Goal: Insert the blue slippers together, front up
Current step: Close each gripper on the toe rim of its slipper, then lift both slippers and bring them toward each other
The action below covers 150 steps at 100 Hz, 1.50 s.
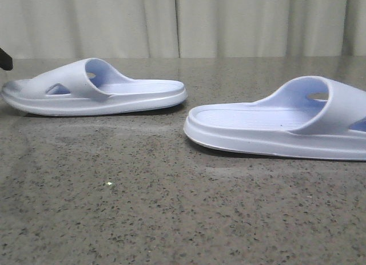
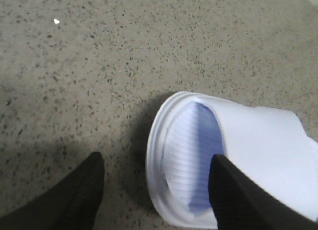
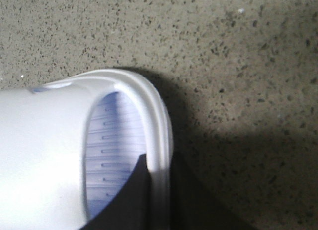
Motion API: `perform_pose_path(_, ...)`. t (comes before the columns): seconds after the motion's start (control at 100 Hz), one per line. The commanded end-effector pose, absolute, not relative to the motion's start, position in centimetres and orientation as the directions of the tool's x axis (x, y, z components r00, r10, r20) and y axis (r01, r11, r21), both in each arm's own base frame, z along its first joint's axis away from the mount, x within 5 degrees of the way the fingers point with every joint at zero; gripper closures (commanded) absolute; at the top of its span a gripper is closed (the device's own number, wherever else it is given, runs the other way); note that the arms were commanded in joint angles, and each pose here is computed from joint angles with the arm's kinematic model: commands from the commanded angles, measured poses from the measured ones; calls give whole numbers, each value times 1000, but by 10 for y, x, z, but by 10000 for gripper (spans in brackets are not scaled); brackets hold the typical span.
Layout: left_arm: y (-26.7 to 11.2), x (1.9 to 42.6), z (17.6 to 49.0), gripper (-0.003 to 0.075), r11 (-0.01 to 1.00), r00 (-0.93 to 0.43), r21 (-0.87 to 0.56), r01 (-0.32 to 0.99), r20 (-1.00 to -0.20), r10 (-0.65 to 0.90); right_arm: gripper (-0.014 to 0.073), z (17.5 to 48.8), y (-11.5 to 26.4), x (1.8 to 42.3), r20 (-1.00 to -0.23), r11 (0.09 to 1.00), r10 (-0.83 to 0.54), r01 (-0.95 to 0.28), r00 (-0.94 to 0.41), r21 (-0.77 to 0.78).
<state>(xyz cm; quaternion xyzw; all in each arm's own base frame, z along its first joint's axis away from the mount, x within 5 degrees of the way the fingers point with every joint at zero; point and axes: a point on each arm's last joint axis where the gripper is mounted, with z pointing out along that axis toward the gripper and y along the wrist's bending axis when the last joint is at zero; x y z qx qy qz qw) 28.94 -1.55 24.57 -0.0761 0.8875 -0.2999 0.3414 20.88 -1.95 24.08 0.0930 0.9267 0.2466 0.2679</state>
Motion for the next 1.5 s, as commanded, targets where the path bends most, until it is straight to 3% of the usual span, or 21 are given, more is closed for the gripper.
perform_pose_path(0.0, -17, 301, 258, 316, 770, -732, -624, 130, -584, -350, 702, 252, -23, 214, -511, 869, 315, 27, -800, 494)
perform_pose_path(0.3, -20, 319, 243, 348, 724, -765, -673, 150, -543, -346, 702, 252, -23, 215, -516, 871, 318, 31, -795, 490)
perform_pose_path(0.37, -21, 319, 243, 426, 717, -770, -679, 159, -539, -341, 702, 252, -23, 215, -516, 871, 318, 31, -795, 490)
perform_pose_path(0.52, -25, 316, 244, 708, 695, -783, -682, 226, -552, -287, 702, 252, -23, 214, -515, 871, 318, 30, -796, 491)
perform_pose_path(0.86, -17, 308, 259, 705, 670, -766, -697, 257, -569, -298, 702, 258, -20, 217, -522, 840, 349, 14, -778, 542)
perform_pose_path(1.27, 2, 297, 277, 705, 644, -734, -713, 277, -589, -338, 702, 329, -11, 231, -659, 755, 392, -185, -642, 629)
perform_pose_path(1.49, 4, 296, 288, 705, 539, -718, -788, 299, -557, -417, 702, 344, -7, 233, -676, 698, 422, -259, -604, 667)
